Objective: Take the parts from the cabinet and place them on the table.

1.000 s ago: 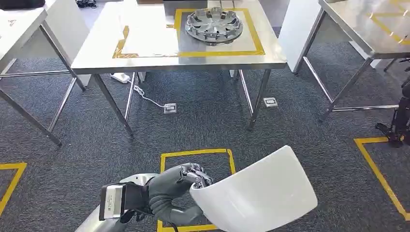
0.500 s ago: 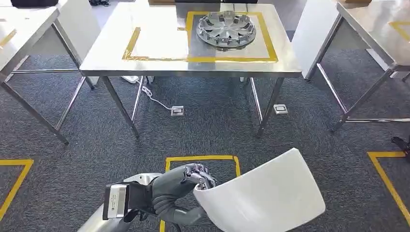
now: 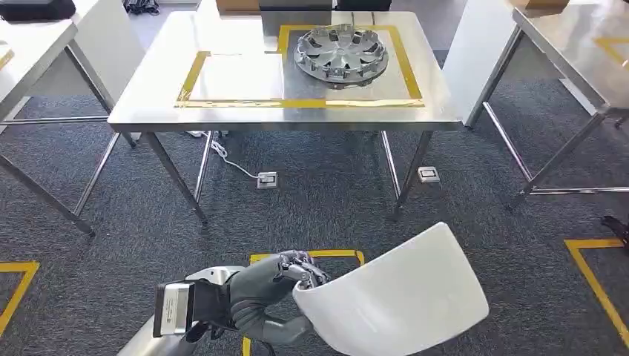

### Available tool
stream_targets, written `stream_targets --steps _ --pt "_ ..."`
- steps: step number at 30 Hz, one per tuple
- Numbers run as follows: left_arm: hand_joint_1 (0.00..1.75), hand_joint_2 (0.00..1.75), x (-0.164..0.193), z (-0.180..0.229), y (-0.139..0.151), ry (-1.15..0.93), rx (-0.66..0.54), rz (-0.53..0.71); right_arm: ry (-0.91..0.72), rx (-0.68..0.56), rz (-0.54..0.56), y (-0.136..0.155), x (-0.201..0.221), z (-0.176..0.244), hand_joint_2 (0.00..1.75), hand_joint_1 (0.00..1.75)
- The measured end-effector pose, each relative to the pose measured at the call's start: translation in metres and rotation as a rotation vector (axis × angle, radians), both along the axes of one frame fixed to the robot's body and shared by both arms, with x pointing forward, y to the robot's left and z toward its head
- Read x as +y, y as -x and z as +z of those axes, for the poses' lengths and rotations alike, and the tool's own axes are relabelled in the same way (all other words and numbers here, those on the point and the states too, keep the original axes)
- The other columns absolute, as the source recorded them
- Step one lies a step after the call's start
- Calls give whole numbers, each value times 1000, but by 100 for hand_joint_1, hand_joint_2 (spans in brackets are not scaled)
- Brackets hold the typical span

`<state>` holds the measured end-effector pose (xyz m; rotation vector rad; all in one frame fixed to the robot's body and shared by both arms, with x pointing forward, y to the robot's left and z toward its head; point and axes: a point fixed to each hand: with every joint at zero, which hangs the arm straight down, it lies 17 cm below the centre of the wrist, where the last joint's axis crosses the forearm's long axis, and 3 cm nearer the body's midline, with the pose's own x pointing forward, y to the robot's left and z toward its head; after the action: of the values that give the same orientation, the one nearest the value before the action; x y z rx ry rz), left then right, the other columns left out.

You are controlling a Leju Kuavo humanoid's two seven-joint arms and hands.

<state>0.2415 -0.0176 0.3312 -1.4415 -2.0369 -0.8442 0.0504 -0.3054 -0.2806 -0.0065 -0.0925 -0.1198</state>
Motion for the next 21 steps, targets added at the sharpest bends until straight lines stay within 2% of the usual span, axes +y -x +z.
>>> stream_targets --steps 21 --pt "175 175 1 7 0 19 -2 -12 11 7 1 -2 -5 0 0 0"
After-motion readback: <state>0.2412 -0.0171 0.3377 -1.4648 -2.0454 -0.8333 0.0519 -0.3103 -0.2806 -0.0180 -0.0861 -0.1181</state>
